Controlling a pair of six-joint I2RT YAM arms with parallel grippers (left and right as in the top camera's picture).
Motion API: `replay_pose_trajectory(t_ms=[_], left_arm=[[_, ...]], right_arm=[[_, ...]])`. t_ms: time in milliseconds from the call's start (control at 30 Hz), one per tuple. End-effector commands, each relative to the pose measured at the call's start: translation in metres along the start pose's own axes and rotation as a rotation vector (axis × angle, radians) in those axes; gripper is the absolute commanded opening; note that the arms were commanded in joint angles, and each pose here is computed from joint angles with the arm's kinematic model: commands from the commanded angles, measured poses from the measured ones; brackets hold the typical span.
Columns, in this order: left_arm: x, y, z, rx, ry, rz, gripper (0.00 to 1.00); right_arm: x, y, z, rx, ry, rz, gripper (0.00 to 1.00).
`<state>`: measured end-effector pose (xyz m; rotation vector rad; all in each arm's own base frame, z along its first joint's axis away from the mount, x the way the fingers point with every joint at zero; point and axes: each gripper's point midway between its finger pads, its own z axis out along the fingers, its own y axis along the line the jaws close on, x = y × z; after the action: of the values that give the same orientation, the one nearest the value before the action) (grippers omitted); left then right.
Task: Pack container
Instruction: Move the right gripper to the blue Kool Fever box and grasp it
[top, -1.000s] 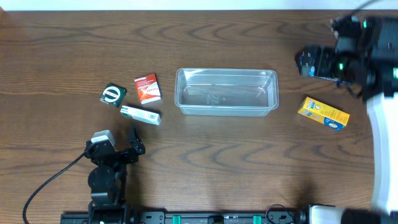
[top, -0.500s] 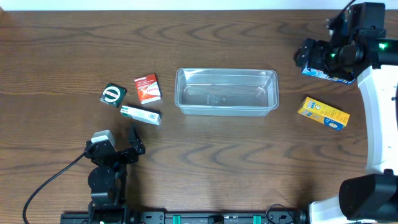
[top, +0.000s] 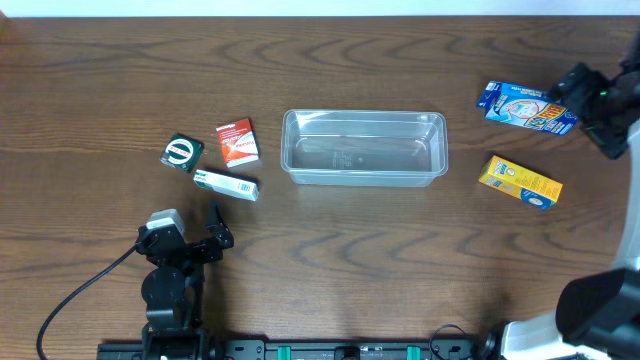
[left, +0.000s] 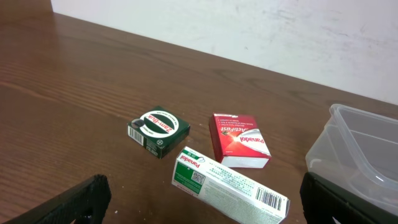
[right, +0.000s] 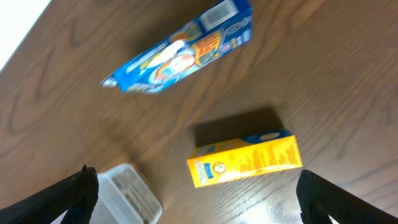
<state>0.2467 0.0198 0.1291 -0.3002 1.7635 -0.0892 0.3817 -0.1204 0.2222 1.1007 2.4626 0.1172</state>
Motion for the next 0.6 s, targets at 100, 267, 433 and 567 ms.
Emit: replay_pose_trajectory(t_ms=[100,267,433,567], left_arm=[[0.017,0.006,0.001,-0.02,0.048,0.02,0.98],[0.017,0.006,0.001,-0.02,0.048,0.02,0.98],[0.017,0.006,0.001,-0.02,0.048,0.02,0.98],[0.017,0.006,0.001,-0.02,0.048,0.02,0.98]], right_arm=[[-0.026,0.009,0.012,-0.033,0.074,-0.007,0.99],[-0.039,0.019,0.013,0.01,0.123,-0.03,0.99],[-0.046,0.023,0.028,0.019,0.167,-0.027,0.99],[-0.042,0.024,0.054,0.029,0.213,-0.038,0.99]])
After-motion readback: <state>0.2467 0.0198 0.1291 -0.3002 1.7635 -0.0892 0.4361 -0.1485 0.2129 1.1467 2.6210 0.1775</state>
